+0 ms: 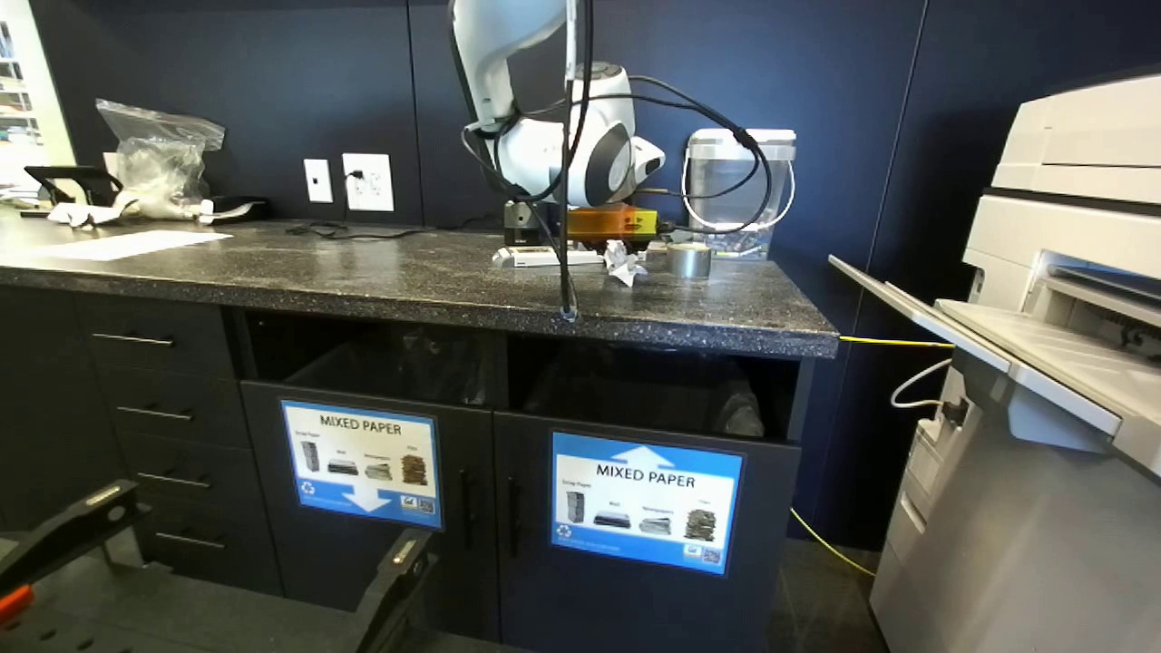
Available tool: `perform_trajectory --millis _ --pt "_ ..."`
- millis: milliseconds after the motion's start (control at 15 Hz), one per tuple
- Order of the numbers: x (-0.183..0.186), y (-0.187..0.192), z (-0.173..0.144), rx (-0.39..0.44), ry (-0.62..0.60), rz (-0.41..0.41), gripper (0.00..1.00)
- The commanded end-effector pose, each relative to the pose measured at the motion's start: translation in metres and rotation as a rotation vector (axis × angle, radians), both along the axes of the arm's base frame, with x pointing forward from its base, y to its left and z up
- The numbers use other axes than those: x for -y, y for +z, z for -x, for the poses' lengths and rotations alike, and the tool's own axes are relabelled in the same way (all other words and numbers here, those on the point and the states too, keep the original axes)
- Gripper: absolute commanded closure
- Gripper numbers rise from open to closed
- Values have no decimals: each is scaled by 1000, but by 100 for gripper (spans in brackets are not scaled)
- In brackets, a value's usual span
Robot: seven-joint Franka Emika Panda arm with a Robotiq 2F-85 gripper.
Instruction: Put the tissues in the rubbish bin.
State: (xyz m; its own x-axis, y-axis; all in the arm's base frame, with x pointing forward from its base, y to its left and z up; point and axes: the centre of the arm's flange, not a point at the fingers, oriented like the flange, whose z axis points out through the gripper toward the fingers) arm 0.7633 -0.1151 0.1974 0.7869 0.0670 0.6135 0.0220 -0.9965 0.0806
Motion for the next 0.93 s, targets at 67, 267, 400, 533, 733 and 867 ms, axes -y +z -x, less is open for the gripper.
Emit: perform_trajectory --millis 67,267,400,533,733,867 --pt "2 0 -16 -14 -2 22 95" --pt "2 -4 -13 -104 3 26 100" --pt "1 -4 -8 -199 16 33 99" --pt "1 -1 -1 -294 38 42 97" --pt "3 7 17 -417 65 49 97" --pt "5 10 35 -495 76 54 97"
